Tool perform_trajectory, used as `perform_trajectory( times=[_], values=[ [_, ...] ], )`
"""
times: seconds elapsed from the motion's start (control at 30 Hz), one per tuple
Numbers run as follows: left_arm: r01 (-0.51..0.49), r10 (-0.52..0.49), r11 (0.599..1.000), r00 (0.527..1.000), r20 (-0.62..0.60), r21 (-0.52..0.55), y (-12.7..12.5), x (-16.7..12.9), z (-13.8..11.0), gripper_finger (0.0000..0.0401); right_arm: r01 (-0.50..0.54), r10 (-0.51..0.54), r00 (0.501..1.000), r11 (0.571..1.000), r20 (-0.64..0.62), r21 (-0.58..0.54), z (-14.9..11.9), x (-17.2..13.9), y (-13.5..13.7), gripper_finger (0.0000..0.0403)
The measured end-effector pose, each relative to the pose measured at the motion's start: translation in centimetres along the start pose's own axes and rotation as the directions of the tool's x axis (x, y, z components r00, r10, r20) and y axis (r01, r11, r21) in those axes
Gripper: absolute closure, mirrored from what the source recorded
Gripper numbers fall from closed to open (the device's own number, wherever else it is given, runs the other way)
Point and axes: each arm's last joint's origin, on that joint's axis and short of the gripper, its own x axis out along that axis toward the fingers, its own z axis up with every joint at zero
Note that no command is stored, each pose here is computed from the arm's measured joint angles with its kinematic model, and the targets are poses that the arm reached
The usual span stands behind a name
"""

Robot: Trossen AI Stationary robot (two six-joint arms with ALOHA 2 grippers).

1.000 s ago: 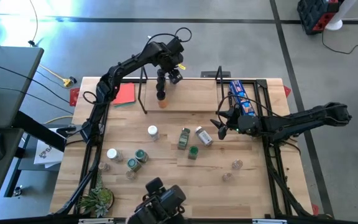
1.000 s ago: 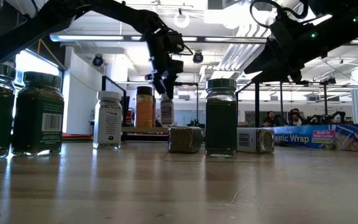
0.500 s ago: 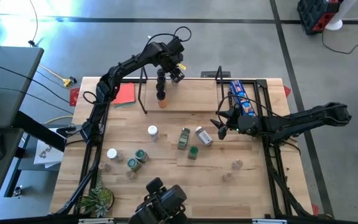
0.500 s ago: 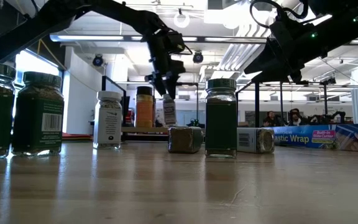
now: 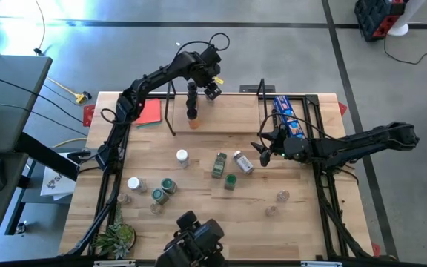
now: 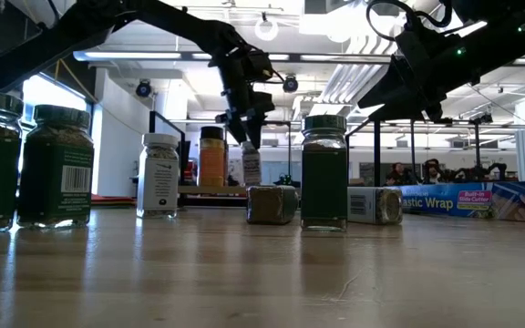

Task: Shelf spices
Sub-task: Put the white seasoning bottle on the shelf

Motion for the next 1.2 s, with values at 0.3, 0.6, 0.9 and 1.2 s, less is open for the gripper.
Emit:
perform_trajectory(
  times=[0.3, 0.6, 0.9, 1.2],
  values=[
    [0.003, -0.003, 1.000, 1.000, 0.001, -0.002, 0.01, 0.00, 0.01, 0.0182, 0.000, 0.000, 1.000, 1.000, 0.000, 0.000, 0.01, 0.00, 0.00, 0.0156],
    [0.003, -0.003, 1.000, 1.000, 0.001, -0.009, 0.03, 0.01, 0.01, 0.0180, 0.000, 0.000, 1.000, 1.000, 0.000, 0.000, 0.01, 0.00, 0.00, 0.0156],
    [0.005, -0.005, 1.000, 1.000, 0.001, -0.010, 0.11, 0.05, 0.01, 0.0136, 0.000, 0.000, 1.000, 1.000, 0.000, 0.000, 0.01, 0.00, 0.00, 0.0156],
    [0.000, 0.000, 1.000, 1.000, 0.001, -0.009, 0.12, 0.03, 0.00, 0.0127, 0.000, 0.000, 1.000, 1.000, 0.000, 0.000, 0.01, 0.00, 0.00, 0.0156]
  ],
)
